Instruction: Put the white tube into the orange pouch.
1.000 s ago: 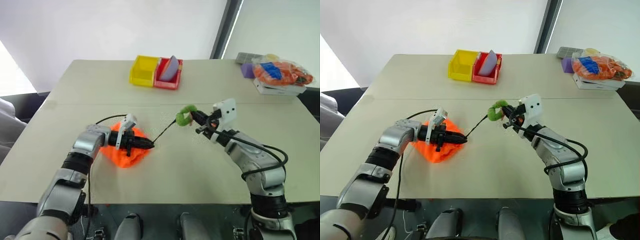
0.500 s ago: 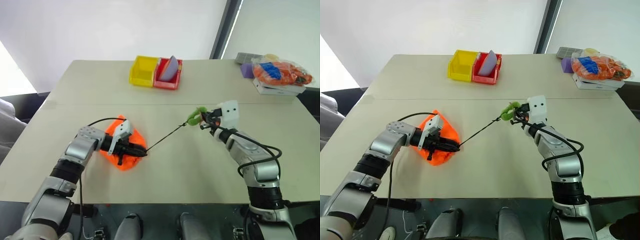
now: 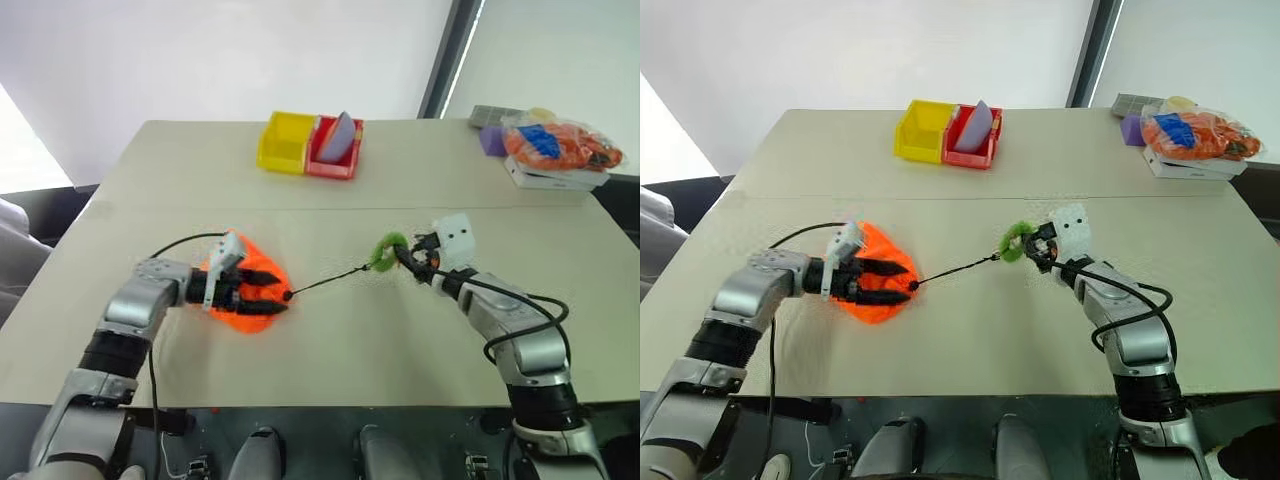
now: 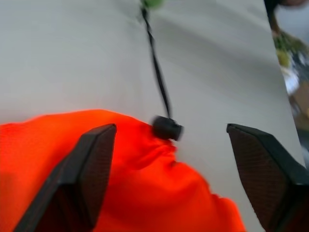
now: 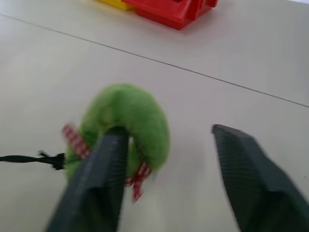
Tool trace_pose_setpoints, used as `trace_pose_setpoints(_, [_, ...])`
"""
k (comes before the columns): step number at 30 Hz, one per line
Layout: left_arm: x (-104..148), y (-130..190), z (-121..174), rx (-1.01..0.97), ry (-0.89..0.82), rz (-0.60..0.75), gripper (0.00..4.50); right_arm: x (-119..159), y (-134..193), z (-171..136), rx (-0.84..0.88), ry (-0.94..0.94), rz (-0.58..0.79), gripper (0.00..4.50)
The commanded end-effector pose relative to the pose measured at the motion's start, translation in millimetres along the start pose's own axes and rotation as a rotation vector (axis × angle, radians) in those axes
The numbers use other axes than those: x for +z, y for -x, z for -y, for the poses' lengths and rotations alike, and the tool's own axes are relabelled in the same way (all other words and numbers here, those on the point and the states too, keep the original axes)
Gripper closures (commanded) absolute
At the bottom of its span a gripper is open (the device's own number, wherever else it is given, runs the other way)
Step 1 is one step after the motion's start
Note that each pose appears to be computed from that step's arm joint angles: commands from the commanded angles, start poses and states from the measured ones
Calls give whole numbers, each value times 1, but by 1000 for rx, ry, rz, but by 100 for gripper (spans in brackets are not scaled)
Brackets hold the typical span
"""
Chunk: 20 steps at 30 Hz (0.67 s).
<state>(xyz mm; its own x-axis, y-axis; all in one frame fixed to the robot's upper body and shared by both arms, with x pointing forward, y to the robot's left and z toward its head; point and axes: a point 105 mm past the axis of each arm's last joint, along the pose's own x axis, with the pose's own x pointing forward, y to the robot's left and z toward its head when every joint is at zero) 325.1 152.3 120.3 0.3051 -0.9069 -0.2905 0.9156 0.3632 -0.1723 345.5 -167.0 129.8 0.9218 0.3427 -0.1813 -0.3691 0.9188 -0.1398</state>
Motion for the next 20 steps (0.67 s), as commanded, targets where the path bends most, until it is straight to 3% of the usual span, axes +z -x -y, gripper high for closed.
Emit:
trace_pose_setpoints(1, [29,31,-8,136,-33,136,75,11,11,-2,42,55,51,104])
trace_pose_setpoints(6, [25,55,-18,329,-91,142,75,5,26,-3,118,81,53,104])
trace_pose_setpoints(10, [0,81,-28,545,-131,94,75,-1,48,3,194,50,60,104])
trace_pose_setpoints(15, [-21,91,-20,618,-129,87,75,-8,58,13,200,9,52,104])
trace_pose_setpoints(20, [-24,92,-14,641,-126,101,75,-10,57,9,212,-4,50,104])
